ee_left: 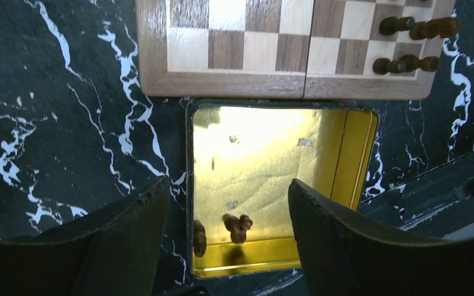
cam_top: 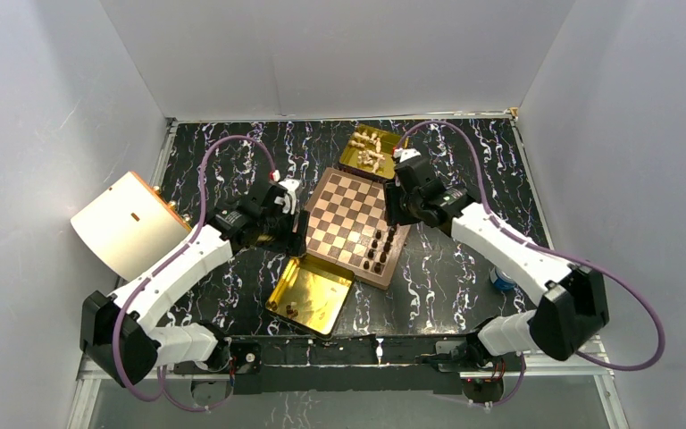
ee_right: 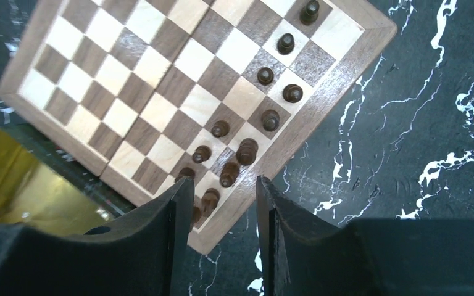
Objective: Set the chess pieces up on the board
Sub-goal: Place the chess piece on the chessboard, then pick up the chess piece from the storage box.
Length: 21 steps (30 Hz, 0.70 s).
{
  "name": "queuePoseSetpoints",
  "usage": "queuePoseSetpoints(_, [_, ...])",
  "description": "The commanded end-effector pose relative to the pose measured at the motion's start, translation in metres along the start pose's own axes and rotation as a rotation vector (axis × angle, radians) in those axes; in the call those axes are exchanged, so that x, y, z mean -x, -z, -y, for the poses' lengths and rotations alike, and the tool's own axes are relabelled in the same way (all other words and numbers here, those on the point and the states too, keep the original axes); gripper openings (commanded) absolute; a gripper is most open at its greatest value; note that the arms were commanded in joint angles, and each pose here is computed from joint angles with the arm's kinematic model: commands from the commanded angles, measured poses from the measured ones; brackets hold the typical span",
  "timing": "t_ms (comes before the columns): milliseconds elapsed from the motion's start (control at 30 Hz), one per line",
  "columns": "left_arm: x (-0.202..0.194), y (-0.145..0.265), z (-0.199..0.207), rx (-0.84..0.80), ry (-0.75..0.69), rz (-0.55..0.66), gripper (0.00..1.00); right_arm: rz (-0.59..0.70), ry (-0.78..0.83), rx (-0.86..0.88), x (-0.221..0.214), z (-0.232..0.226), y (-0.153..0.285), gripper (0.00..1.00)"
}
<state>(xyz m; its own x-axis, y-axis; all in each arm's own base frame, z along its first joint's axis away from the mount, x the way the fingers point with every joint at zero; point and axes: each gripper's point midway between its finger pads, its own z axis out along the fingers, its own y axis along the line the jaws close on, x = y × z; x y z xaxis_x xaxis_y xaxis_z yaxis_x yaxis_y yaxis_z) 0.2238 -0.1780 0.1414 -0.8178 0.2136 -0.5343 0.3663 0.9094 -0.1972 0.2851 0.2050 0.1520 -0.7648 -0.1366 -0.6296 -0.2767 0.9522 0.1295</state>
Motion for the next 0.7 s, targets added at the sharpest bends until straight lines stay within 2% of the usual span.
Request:
queuePoseSetpoints(0, [-0.02, 0.02, -0.001, 0.031, 0.04, -0.131, 0.63, 0.155, -0.028, 0.123, 0.034, -0.021, 0.034, 0.5])
queuePoseSetpoints(133, [-0.031, 0.025, 0.004, 0.043, 0.045, -0.189, 0.52, 0.216, -0.03, 0.19, 0.039, -0.028, 0.047, 0.5])
queuePoseSetpoints(433, [-0.077, 0.008, 0.026, 0.114, 0.011, -0.312, 0.47, 0.317, -0.041, 0.211, 0.037, -0.022, 0.066, 0.5])
queuePoseSetpoints(667, [-0.103, -0.007, 0.018, 0.157, 0.036, -0.363, 0.38, 0.353, -0.04, 0.177, 0.037, -0.012, 0.075, 0.49])
